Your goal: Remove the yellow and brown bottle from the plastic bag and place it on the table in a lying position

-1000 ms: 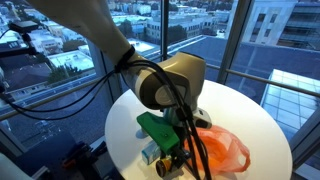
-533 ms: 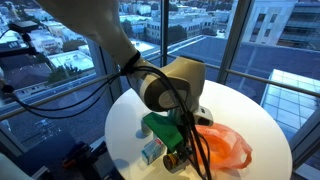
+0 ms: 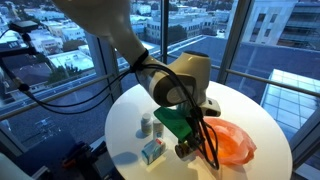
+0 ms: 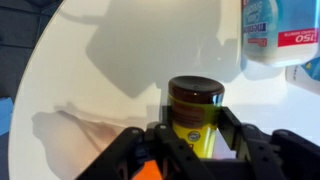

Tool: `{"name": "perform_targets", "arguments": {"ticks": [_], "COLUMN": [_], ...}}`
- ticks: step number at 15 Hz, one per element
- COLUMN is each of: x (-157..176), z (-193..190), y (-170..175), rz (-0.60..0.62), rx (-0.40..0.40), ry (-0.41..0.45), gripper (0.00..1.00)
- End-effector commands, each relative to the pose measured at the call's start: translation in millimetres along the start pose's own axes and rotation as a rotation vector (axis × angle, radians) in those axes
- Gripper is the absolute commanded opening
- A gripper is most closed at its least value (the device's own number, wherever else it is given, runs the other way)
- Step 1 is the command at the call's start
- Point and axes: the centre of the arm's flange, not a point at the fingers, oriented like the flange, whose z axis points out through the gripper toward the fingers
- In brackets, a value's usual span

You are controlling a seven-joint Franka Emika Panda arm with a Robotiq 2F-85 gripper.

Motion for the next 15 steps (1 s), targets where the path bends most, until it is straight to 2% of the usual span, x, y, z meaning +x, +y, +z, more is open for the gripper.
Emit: {"name": "perform_targets", "arguments": {"ticks": [1,8,15], "x": [19,4,5], "z": [0,7,17], "y": [2,5,7], "rz": [0.019,0.027,0.029], "rx": [0.003,-0.010,-0.005], "ry": [0.033,0.012,0.004], "gripper": [0.25,0.25,0.25]}}
